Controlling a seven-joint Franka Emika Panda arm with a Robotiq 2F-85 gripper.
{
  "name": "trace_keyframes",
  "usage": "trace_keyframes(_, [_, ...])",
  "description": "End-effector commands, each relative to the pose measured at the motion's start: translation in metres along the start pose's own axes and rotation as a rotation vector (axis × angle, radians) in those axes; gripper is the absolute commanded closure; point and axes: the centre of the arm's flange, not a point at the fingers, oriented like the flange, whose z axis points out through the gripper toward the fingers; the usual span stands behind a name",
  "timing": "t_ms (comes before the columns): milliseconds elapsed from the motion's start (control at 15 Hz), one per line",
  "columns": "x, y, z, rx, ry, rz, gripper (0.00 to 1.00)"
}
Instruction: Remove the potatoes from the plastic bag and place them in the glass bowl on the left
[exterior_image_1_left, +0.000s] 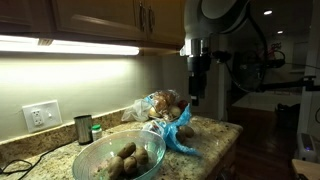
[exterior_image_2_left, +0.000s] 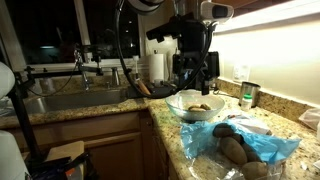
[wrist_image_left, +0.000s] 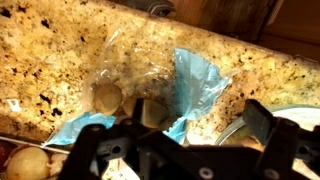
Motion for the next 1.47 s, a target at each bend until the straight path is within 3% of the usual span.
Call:
trace_keyframes(0, [0.004, 0.002, 0.004, -0.004, 0.005, 0.009, 0.0])
trace_keyframes(733, [0.035, 0.036, 0.055, 0.003, -0.017, -0.023, 0.0])
trace_keyframes(1400, [0.064, 0.055, 0.09, 0.005, -0.037, -0.208, 0.0])
